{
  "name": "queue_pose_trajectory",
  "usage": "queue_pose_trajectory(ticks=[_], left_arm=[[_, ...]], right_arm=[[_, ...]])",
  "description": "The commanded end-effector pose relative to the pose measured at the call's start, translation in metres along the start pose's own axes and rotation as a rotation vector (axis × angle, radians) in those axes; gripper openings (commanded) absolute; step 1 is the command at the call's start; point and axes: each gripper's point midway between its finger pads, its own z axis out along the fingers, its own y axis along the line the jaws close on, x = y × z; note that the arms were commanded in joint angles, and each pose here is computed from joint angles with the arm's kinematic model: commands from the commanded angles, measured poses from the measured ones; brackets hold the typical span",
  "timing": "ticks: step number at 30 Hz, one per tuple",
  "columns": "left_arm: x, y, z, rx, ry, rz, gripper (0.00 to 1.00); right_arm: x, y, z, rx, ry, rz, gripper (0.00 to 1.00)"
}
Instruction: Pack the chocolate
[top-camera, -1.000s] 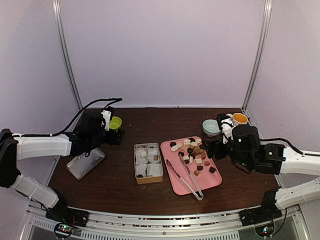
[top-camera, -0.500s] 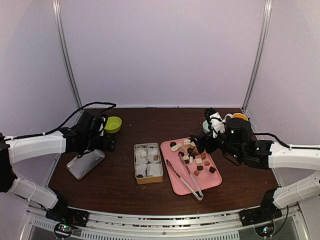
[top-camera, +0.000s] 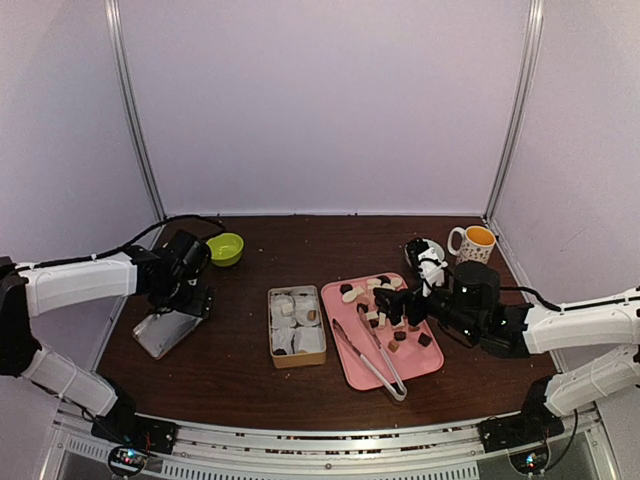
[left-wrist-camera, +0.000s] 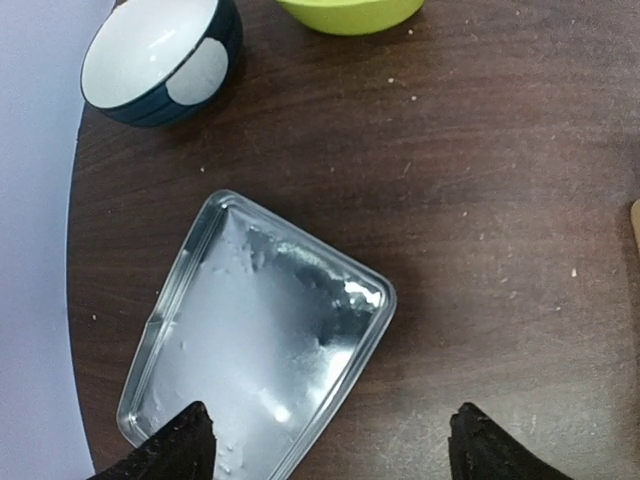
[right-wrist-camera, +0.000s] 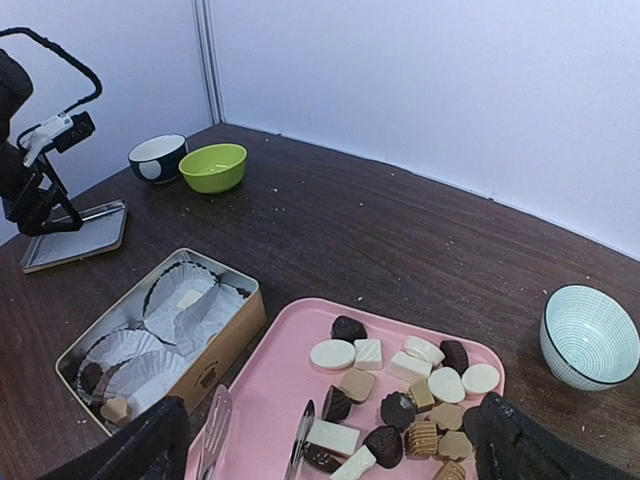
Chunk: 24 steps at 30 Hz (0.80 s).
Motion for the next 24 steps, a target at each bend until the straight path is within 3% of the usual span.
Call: queue_pose_trajectory(ticks=[1, 5, 17, 24], left_arm=[[0.010, 0.000, 0.013, 0.002, 0.079, 0.016, 0.71], [0.014, -0.006, 0.024, 0.016, 0.124, 0.031, 0.54], [0.020, -0.009, 0.053, 0.010, 0.176, 0.051, 0.48], [0.022, -0.012, 0.060, 0.014, 0.192, 0.068, 0.39]], right_arm=[[-0.021, 0.009, 0.001, -0.049, -0.067, 0.028, 1.00], [-0.021, 0.008, 0.002, -0.042, -0.059, 0.029, 1.00], [-0.017, 0.009, 0.009, -0.039, -0.024, 0.011, 1.00], [-0.013, 0.009, 0.015, -0.032, -0.001, 0.001, 1.00]])
